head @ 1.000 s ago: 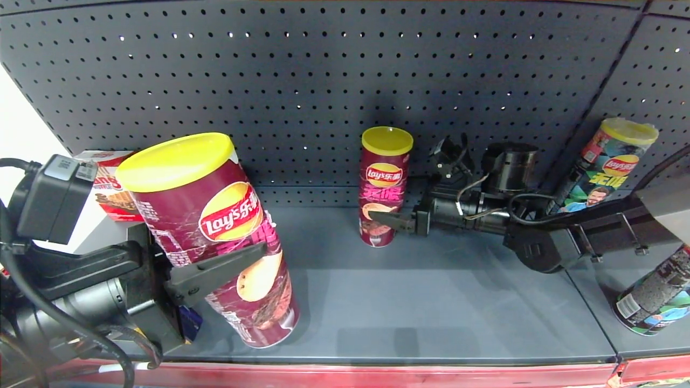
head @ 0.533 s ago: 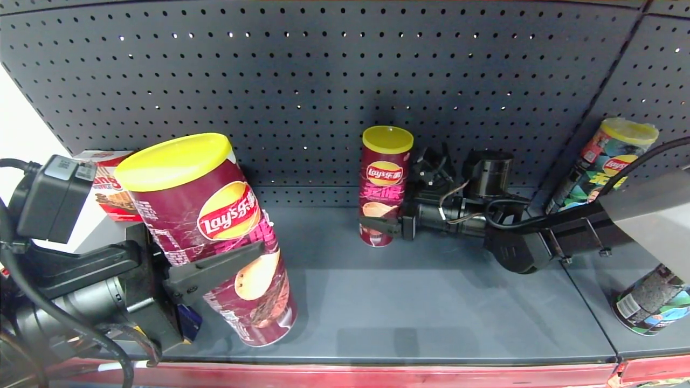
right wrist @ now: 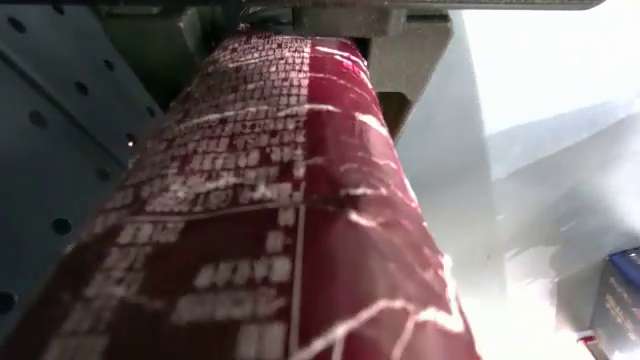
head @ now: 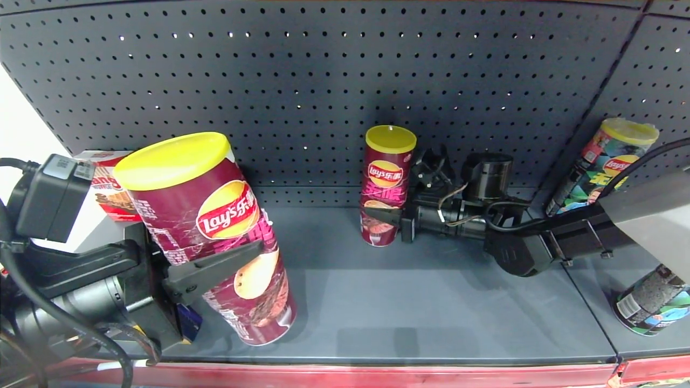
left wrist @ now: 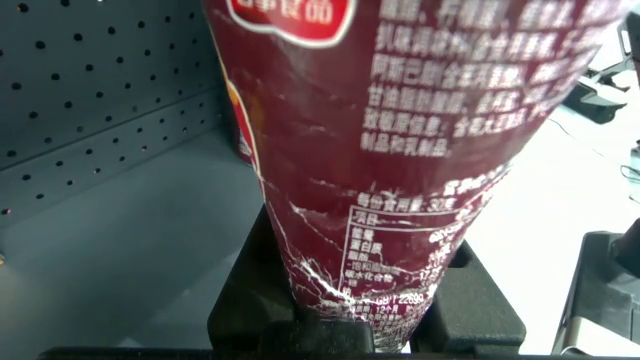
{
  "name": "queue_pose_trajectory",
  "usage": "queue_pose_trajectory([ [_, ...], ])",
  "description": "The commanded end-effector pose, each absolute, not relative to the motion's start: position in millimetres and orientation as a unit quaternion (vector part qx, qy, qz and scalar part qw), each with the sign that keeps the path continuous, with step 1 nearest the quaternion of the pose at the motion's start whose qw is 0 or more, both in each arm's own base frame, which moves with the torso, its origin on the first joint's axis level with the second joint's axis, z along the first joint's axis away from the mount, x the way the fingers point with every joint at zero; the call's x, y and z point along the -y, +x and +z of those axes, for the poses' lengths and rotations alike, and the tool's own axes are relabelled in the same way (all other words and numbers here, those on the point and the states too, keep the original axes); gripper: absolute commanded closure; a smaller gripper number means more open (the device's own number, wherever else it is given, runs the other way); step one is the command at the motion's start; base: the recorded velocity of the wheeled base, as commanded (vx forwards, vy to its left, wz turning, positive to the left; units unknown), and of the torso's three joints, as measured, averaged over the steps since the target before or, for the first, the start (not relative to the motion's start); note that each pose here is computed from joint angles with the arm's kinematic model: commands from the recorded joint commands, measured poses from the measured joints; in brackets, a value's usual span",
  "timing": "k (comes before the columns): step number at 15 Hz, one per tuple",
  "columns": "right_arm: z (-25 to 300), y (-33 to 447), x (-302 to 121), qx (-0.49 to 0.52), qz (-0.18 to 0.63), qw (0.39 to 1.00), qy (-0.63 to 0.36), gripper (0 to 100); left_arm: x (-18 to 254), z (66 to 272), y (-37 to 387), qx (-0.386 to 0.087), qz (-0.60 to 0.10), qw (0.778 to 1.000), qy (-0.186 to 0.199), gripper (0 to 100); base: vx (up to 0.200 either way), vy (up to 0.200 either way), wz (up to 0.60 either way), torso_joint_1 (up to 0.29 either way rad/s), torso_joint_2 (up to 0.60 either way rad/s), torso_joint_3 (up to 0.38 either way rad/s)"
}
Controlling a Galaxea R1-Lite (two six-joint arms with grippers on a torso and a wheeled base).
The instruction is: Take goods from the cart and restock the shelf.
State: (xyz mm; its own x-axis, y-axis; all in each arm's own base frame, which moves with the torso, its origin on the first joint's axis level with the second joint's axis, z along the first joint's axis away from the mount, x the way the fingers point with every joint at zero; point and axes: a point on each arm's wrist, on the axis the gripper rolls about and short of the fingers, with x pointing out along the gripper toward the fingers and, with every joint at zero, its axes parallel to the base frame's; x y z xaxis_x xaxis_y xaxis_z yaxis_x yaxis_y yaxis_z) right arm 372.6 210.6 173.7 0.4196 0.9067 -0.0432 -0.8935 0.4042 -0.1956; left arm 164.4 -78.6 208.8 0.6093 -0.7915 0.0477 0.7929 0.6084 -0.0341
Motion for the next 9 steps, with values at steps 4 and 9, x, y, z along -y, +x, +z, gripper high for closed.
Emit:
queue_pose_trajectory([
  [4, 212, 311, -201, 0.064, 0.571, 0.813, -0.094, 100, 78, 209, 164, 0.015, -0.442, 0.897, -0.026, 100, 0.000, 0.000, 0.00, 0.000, 0.00, 0.000],
  [9, 181, 250, -184, 0.061, 0.593, 0.798, -0.095, 100, 78, 210, 164, 0.015, -0.442, 0.897, -0.026, 100, 0.000, 0.000, 0.00, 0.000, 0.00, 0.000],
])
